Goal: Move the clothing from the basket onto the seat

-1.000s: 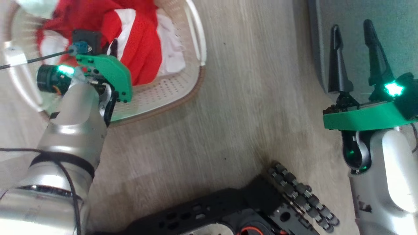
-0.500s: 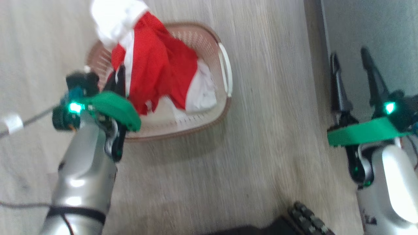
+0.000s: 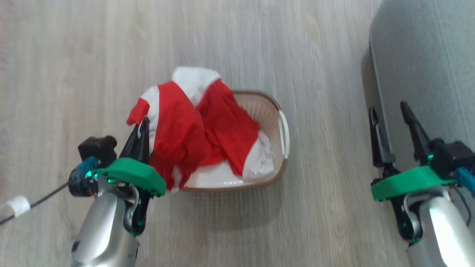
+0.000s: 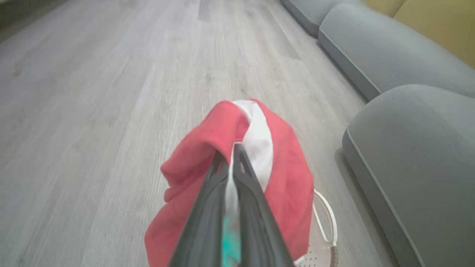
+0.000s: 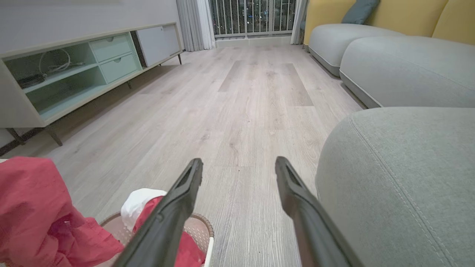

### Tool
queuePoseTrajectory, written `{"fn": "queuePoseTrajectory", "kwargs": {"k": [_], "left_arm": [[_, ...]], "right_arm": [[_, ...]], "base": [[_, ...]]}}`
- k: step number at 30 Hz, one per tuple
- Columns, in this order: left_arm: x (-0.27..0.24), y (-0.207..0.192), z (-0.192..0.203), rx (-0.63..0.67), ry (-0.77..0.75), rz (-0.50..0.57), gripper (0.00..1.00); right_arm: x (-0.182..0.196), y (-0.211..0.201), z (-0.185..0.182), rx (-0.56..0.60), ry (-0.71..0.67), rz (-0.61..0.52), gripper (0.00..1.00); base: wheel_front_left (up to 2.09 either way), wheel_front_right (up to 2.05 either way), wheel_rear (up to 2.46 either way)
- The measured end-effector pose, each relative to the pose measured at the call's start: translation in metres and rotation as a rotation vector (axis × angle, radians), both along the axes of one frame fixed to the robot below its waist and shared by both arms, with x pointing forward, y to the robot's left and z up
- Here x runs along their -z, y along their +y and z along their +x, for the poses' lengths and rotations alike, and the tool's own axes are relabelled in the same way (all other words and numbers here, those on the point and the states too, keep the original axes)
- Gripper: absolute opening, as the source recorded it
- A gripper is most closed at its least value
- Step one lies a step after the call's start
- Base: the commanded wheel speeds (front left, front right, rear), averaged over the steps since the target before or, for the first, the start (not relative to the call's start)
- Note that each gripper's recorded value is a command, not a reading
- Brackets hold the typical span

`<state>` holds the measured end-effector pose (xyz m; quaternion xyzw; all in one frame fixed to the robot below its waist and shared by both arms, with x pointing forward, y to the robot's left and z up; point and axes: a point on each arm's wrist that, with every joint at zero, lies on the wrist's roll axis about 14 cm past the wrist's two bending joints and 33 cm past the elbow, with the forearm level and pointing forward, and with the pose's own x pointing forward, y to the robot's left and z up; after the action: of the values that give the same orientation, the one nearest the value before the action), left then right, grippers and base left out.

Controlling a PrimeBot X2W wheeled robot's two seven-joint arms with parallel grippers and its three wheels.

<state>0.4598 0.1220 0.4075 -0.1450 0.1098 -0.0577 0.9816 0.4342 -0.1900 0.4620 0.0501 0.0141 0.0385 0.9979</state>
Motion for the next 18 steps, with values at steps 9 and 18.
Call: {"fn": "queuePoseTrajectory", "kwargs": {"k": [9,18], "left_arm": [[-0.034,0.043,-0.040,-0.116,-0.071,0.045,0.00],[-0.064,0.060,-0.056,-0.149,-0.152,0.083,0.00]], "right_arm": [[-0.019,0.017,-0.023,-0.070,-0.034,-0.020,1.00],[-0.026,0.027,-0.040,-0.110,-0.047,-0.033,1.00]], "base": [[0.00,0.00,0.00],[0.00,0.00,0.00]]}}
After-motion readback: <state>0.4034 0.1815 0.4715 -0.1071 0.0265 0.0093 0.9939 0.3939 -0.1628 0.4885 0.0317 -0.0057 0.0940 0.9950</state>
